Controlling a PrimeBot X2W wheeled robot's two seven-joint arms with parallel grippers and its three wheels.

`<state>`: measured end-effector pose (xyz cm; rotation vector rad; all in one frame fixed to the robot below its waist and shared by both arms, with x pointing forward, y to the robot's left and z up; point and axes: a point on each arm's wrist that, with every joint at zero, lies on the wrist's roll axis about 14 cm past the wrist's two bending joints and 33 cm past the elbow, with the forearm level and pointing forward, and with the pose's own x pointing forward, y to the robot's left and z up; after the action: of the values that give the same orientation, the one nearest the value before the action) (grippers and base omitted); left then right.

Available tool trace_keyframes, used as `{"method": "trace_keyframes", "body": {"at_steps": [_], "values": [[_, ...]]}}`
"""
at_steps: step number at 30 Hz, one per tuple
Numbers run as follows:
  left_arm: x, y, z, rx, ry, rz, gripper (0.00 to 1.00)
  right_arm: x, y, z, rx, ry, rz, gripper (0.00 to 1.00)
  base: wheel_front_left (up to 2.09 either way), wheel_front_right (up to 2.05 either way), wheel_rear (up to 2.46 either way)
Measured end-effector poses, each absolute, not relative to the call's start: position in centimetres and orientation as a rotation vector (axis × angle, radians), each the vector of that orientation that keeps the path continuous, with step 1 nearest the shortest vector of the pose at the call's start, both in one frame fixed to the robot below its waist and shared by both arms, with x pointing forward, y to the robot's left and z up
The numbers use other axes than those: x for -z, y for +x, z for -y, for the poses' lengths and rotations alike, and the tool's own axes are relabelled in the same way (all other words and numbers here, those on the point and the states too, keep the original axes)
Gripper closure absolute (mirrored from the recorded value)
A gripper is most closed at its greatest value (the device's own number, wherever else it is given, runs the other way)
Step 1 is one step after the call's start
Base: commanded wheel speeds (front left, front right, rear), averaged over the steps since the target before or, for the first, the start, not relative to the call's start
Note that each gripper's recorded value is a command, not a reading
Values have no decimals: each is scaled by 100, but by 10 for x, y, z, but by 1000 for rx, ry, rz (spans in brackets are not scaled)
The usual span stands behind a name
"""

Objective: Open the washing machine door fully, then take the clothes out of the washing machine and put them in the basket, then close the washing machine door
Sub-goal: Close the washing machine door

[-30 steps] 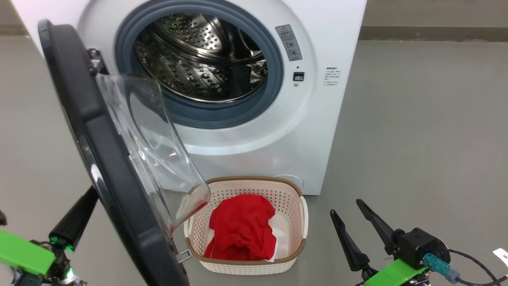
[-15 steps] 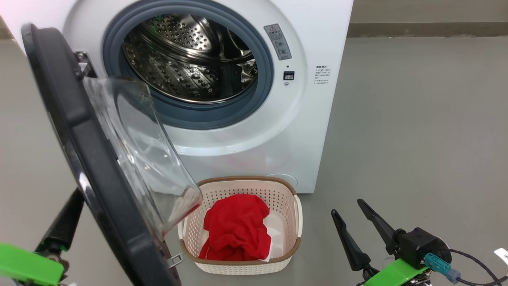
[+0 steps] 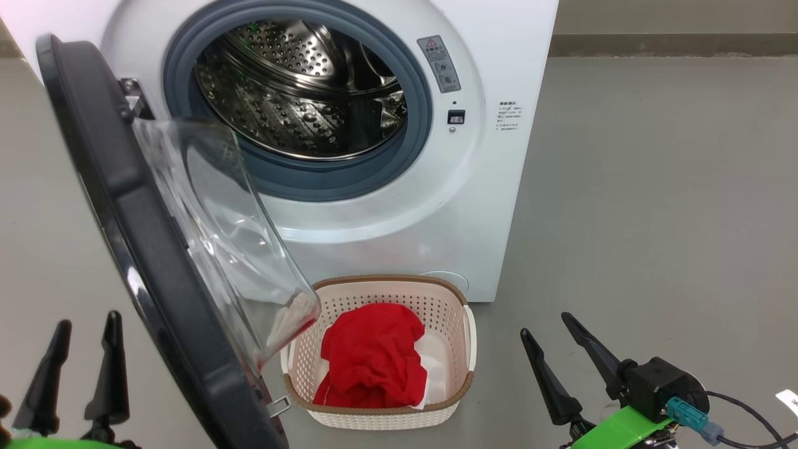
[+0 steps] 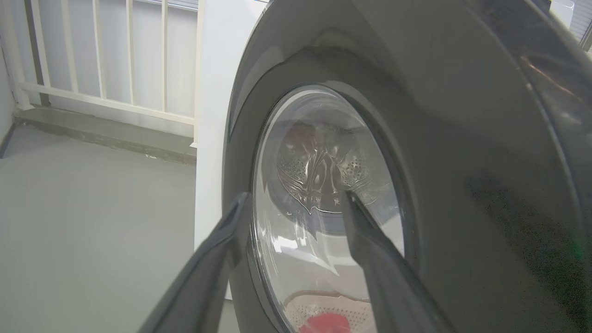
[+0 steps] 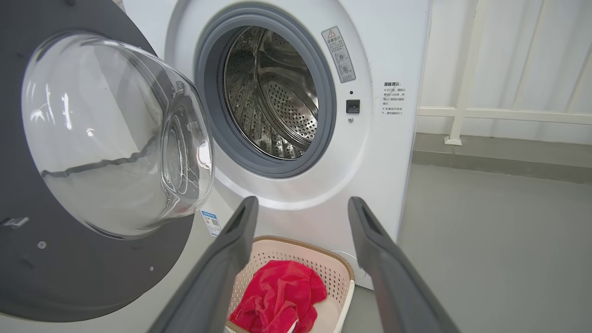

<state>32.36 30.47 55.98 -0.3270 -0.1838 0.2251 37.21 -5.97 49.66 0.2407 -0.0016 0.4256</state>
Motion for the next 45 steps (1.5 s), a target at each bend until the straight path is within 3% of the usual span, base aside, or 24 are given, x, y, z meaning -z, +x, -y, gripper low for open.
{"method": "trace_keyframes", "body": {"at_steps": [11,45], "values": [[-531,315,-312,-308,-165,162,0,-496,373,60,-423,243,1,0,0,0,0],[-495,302,-306,-350,-124,67,0,-495,373,56,-434,245,-4,0,0,0,0]]}}
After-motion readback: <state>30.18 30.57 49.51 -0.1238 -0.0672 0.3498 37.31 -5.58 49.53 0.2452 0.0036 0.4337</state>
